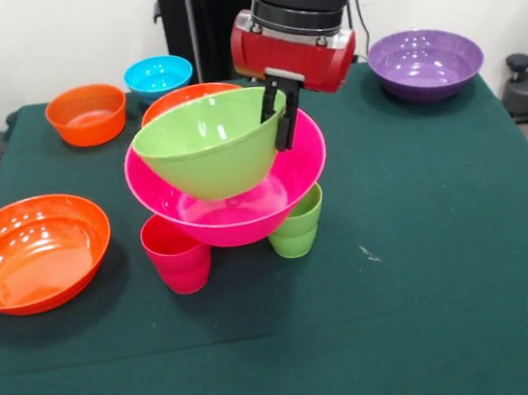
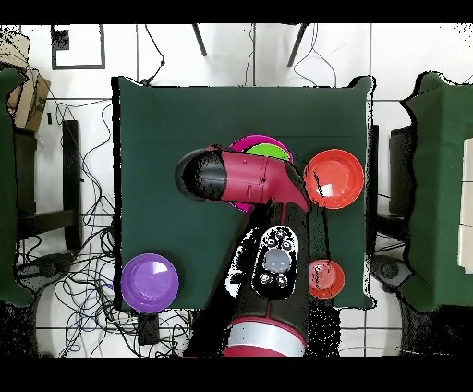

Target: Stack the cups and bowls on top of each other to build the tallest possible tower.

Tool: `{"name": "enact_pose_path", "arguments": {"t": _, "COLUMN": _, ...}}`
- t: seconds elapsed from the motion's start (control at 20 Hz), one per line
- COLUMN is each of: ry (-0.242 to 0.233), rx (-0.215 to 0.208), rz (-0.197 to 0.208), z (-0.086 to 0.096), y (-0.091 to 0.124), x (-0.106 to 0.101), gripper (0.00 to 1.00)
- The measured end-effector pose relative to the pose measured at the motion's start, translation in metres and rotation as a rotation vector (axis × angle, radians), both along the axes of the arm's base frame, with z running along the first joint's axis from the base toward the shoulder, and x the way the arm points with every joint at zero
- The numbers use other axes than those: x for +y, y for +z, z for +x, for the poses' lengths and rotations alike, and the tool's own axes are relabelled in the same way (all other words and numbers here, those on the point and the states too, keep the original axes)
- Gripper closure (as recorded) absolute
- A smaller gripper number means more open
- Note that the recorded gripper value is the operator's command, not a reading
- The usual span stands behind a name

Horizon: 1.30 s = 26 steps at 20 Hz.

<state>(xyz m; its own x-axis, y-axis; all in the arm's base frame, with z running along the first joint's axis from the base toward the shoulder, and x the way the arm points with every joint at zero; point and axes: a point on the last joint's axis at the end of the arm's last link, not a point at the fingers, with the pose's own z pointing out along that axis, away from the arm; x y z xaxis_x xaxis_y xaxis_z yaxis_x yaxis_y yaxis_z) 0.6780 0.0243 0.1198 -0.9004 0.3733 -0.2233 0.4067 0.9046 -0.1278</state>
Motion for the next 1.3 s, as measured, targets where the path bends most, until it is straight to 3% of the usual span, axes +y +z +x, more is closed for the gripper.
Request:
{"name": "enact_pose_path", "arguments": {"t": 0.55, "ry": -0.025, "rx": -0.003, "rz": -0.002, "z": 0.001, "y": 0.003, "x": -0.013, "gripper": 1.00}}
{"name": "enact_pose_path", "arguments": {"t": 0.8, "ry": -0.042, "rx": -0.019, "rz": -0.002, "z": 0.002, "y": 0.015, "x": -0.023, "gripper": 1.00}}
{"name": "enact_pose_path", "arguments": {"t": 1.3, "ry": -0.044, "rx": -0.035, "rz": 0.000, "z": -0.002, "y": 0.031, "x": -0.016, "gripper": 1.00}}
